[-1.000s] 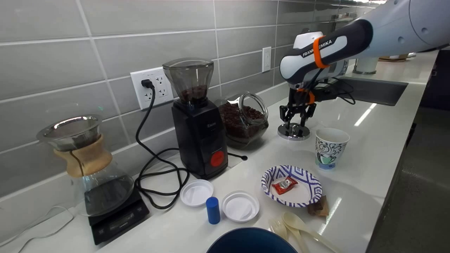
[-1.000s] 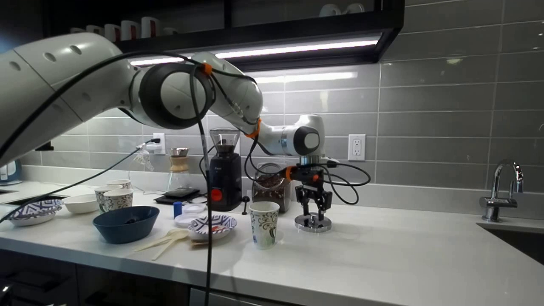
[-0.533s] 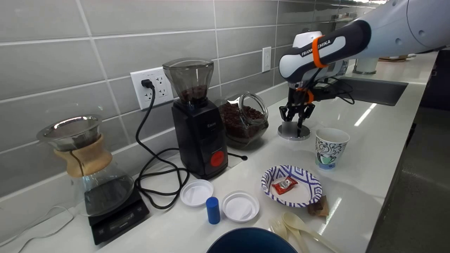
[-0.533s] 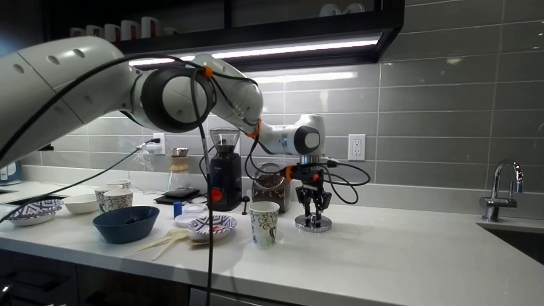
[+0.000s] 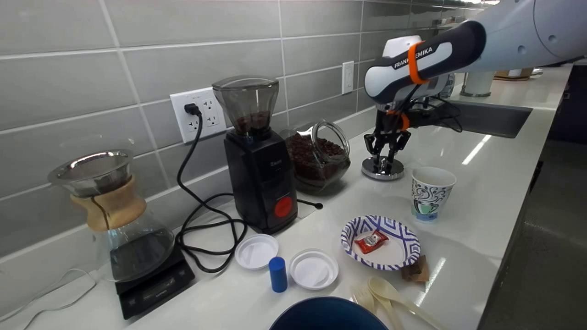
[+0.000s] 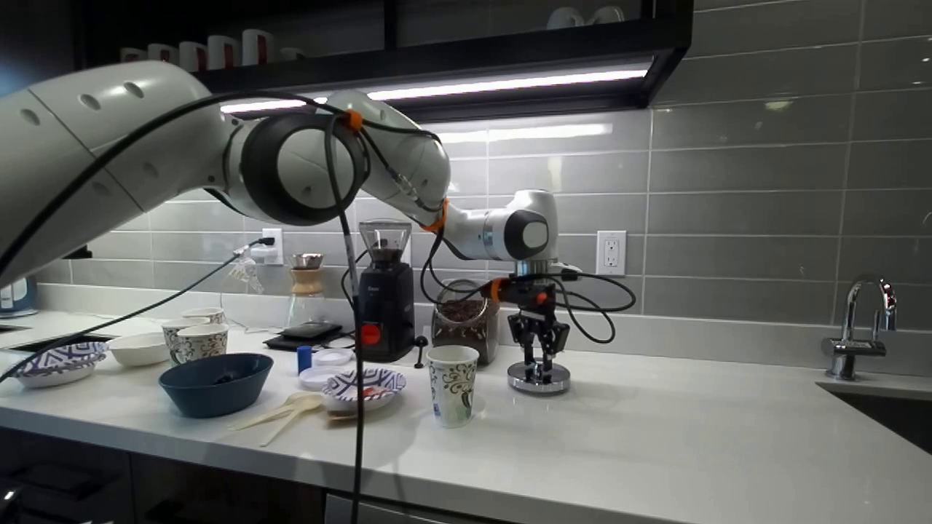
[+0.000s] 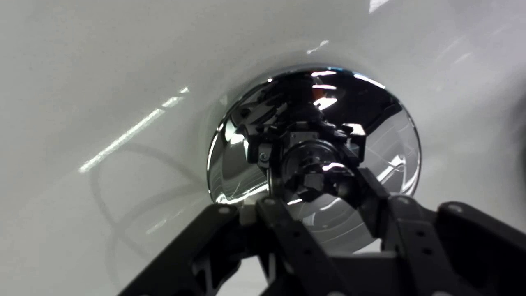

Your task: Put the lid on the jar

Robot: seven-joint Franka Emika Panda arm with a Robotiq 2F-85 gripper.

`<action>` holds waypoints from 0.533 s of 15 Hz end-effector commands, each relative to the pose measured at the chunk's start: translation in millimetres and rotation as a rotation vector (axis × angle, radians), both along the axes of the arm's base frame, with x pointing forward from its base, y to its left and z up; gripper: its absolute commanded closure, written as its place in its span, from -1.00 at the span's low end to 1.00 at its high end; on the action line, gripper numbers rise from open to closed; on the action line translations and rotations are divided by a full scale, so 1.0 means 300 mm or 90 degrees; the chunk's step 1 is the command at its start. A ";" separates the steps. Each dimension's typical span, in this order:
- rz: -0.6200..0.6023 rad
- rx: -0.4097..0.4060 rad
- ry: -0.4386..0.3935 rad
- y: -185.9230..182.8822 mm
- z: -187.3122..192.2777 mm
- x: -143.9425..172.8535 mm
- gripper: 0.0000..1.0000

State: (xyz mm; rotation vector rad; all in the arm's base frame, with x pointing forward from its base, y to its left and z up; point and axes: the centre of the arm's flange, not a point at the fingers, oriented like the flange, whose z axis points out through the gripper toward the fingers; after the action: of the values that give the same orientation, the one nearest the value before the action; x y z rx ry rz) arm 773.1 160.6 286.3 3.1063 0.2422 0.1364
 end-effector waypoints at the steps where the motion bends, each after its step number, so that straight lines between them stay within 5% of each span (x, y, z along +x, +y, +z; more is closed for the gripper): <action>1: -0.017 0.015 -0.029 -0.053 0.161 -0.077 0.57; 8: 0.014 0.114 -0.143 -0.138 0.441 -0.278 0.57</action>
State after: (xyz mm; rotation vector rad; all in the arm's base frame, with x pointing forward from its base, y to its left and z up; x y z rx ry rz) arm 760.9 129.5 399.3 3.1663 0.1825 0.4136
